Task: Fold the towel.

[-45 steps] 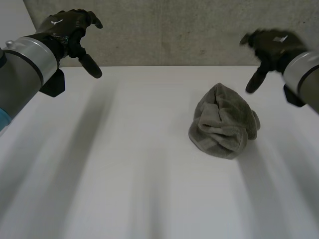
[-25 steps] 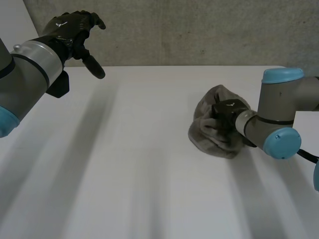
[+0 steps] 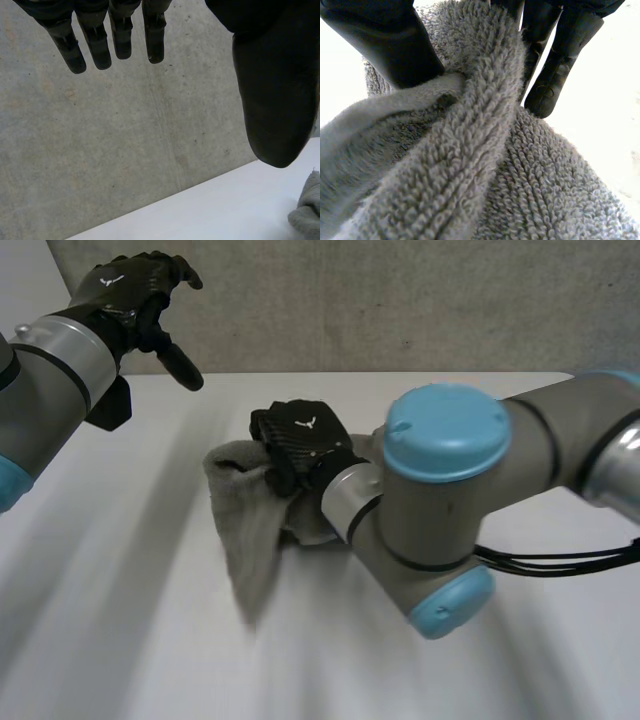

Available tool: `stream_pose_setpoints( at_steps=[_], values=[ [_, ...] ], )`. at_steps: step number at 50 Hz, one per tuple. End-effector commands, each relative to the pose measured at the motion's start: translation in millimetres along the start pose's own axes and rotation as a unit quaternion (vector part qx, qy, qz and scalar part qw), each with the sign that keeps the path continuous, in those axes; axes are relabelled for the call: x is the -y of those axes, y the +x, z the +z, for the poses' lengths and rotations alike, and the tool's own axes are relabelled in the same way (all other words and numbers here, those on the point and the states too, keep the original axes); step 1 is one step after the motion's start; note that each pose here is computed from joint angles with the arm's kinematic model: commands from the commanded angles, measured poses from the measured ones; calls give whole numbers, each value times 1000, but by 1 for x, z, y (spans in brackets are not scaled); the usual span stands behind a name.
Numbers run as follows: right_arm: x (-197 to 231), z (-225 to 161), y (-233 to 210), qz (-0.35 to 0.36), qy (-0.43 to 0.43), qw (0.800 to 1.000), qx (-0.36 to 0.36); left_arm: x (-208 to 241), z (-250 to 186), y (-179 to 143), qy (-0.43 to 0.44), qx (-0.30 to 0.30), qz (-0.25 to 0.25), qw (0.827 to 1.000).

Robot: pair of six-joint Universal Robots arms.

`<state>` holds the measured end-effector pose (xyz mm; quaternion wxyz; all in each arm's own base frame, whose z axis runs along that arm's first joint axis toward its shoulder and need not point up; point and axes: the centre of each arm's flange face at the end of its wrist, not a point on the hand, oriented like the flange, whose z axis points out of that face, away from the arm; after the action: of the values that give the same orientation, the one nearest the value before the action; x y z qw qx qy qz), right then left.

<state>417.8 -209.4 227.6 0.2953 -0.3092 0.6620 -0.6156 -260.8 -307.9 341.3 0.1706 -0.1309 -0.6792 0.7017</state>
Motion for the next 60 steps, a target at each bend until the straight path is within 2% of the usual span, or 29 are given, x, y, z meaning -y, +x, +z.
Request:
stream_pose_setpoints(
  at_steps=[1,6,11,17,21,27,31,35,44,53,60],
  values=[
    [-24,15,9,-65,-43,997,-28,-15,-6,4,-26,-5,1,1000],
    [-27,9,16,-89,-79,992,-31,-32,-13,4,-55,-5,0,998],
    [0,-12,43,-95,-91,990,-58,-63,-28,4,-110,-4,1,994],
    [7,-31,57,-107,-104,986,-75,-88,-45,6,-158,-15,0,987],
    [-4,-51,61,-118,-133,981,-79,-109,-66,9,-195,-22,-4,980],
    [-29,-63,58,-113,-146,980,-80,-135,-80,15,-195,-28,-6,980],
    [-39,-62,56,-116,-136,981,-79,-146,-81,19,-190,-30,-3,981],
    [-54,-58,53,-123,-131,981,-76,-171,-85,25,-221,-14,6,975],
    [-69,-42,53,-124,-115,983,-70,-190,-84,31,-234,-1,17,972],
    [-87,-14,57,-124,-99,985,-58,-199,-62,46,-197,-13,19,980],
    [-100,5,60,-124,-94,986,-56,-206,-39,44,-181,21,31,983]
  ],
)
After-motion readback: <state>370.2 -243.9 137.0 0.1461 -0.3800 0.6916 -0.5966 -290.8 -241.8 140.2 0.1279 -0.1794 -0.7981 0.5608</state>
